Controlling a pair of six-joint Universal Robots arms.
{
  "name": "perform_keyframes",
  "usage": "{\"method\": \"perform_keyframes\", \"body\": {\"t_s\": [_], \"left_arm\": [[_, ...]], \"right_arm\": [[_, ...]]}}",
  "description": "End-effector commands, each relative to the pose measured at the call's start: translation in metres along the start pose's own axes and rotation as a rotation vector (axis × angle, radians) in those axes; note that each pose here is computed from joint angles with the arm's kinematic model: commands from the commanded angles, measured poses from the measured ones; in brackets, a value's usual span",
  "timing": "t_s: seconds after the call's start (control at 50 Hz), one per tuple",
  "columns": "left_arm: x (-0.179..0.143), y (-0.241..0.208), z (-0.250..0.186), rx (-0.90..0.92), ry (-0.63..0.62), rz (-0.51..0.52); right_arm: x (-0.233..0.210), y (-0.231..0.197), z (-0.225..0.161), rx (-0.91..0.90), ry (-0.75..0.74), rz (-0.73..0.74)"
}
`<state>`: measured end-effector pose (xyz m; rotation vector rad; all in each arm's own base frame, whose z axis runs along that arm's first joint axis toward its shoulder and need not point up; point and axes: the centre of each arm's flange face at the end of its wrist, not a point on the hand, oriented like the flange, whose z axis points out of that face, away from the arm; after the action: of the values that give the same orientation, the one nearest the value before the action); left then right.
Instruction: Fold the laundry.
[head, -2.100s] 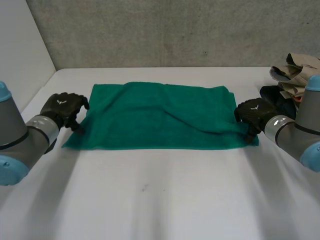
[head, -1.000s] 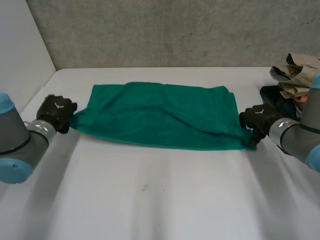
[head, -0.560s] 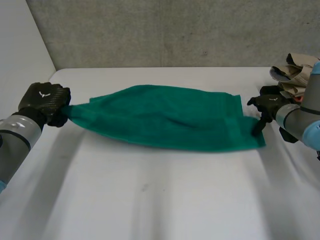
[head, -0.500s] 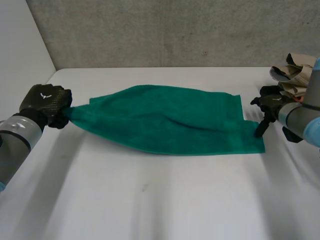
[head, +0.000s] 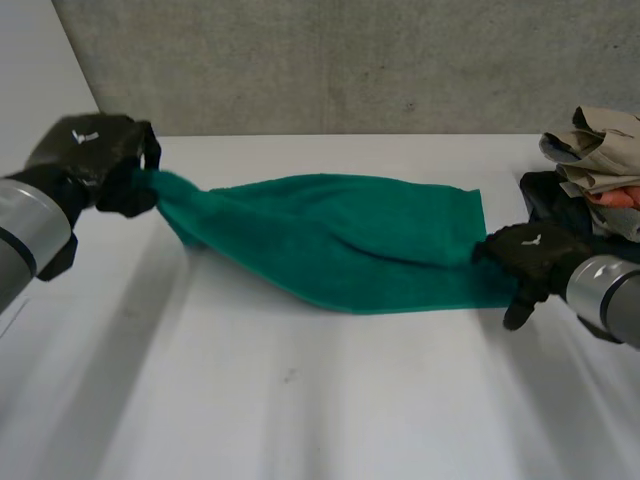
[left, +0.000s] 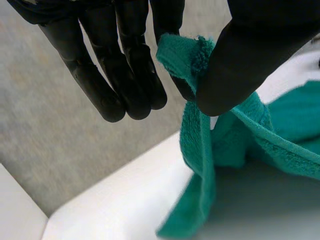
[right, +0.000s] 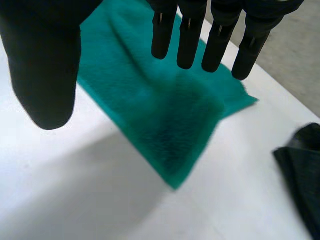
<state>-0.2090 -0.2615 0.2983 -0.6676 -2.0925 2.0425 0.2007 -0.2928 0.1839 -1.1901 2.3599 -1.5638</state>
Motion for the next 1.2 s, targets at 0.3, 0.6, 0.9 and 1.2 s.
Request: {"method": "perform_keyframes", "body": {"t_s": [0.3, 0.6, 0.9, 1.2], "left_arm": [[-0.011, -0.064, -0.006, 0.151, -0.080, -0.057], [-0.012, -0.063, -0.001, 0.134, -0.086, -0.061], [-0.027, -0.024, -0.001, -0.024, -0.148, -0.011], [-0.014, 0.117, 0.014, -0.598, 0.108, 0.327]], "right_arm": [[-0.002, 0.031, 0.069, 0.009, 0.009, 0.016], [0.005, 0.028, 0.085, 0.063, 0.043, -0.001], [0.031, -0.010, 0.037, 0.012, 0.064, 0.081], [0.030, -0.009, -0.036, -0.478, -0.236, -0.117]]}}
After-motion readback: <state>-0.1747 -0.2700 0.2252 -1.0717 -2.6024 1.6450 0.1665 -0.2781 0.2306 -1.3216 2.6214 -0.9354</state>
